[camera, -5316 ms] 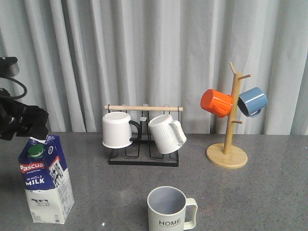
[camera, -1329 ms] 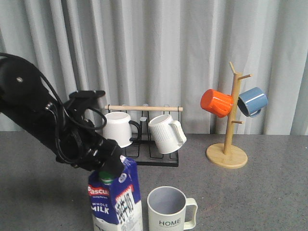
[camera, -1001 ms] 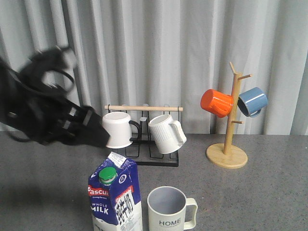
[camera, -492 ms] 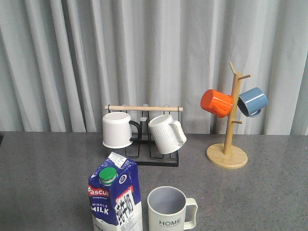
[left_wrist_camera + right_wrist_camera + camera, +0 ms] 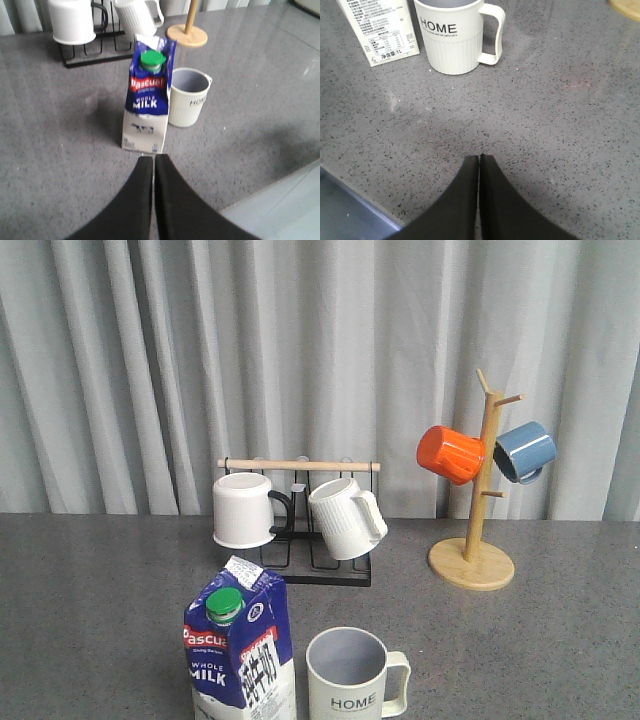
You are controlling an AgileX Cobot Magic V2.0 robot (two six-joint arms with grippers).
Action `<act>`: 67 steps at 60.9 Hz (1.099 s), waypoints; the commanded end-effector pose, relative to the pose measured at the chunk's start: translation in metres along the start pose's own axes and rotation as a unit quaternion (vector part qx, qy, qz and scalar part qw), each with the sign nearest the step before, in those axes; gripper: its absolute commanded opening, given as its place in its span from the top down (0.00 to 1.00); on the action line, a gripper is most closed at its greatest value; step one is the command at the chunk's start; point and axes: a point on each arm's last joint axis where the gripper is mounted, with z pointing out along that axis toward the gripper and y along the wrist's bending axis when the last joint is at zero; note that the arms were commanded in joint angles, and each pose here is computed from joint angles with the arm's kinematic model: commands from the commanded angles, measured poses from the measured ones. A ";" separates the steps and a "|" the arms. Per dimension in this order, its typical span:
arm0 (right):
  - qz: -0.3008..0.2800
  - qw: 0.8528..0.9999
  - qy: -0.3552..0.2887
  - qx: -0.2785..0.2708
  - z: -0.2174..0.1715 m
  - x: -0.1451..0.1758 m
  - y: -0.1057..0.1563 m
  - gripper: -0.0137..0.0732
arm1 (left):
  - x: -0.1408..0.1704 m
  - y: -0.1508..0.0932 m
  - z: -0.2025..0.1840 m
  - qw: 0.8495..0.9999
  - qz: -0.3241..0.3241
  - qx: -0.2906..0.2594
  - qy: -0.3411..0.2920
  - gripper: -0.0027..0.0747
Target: Place milk next to cup
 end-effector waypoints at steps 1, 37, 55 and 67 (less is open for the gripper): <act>0.000 0.999 -0.044 0.009 -0.004 -0.014 -0.002 0.85 | 0.000 -0.002 -0.004 1.000 -0.010 0.007 -0.028 0.98; 0.000 0.999 -0.038 0.008 -0.004 -0.013 -0.001 0.85 | 0.035 0.026 0.033 0.978 0.047 -0.092 -0.180 0.98; 0.000 0.999 -0.038 0.008 -0.004 -0.013 -0.001 0.85 | 0.129 0.049 0.060 0.950 0.039 -0.164 -0.261 0.98; 0.000 0.999 -0.038 0.008 -0.004 -0.013 -0.001 0.85 | 0.170 0.054 0.063 0.942 0.035 -0.196 -0.270 0.98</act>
